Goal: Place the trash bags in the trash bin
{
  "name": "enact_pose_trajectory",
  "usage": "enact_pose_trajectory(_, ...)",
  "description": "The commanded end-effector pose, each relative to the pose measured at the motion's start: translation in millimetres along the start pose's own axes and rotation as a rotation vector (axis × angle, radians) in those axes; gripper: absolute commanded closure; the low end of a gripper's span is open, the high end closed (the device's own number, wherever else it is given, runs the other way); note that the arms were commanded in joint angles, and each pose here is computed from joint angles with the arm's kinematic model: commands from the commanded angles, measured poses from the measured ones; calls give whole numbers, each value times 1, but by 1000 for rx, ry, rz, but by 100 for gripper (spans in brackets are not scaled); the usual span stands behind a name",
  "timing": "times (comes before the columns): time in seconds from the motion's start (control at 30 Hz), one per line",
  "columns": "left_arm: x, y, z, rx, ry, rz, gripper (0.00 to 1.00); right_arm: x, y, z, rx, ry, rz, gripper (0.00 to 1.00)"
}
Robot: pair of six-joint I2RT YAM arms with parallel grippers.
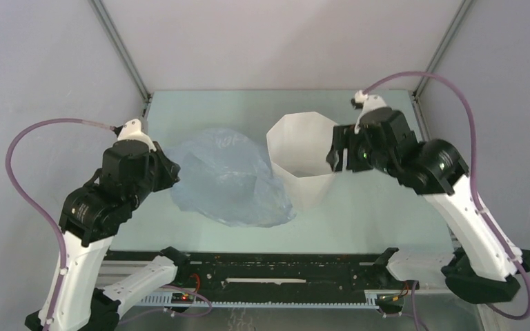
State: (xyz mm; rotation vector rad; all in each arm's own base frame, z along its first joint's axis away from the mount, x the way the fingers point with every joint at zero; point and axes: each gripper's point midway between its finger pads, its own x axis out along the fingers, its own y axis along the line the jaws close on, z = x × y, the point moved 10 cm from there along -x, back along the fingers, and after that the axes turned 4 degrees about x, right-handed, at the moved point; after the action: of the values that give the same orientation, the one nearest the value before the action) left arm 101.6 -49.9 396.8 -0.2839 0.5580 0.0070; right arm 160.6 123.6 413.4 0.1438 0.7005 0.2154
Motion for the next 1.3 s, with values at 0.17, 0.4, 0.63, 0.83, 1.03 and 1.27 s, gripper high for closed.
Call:
enact_pose_trajectory(0.17, 5, -11, 10, 20, 3, -61, 100, -24, 60, -76, 113, 64, 459, 24)
enact_pose_trajectory(0.4, 5, -11, 7, 31, 23, -77, 100, -1, 109, -112, -64, 102, 476, 22)
enact_pose_trajectory(0.63, 1, -11, 7, 33, 16, -92, 100, 45, 139, -127, -160, 50, 320, 19)
enact_pose_trajectory(0.83, -3, -12, 10, 8, -7, -113, 100, 72, 163, -145, -236, 104, 368, 20)
enact_pose_trajectory(1.03, -9, -9, 10, -3, -23, -110, 100, 90, 182, -146, -232, 81, 390, 20)
enact_pose_trajectory(1.27, -11, -8, 9, -22, -30, -110, 100, 70, 164, -146, -335, 39, 358, 18)
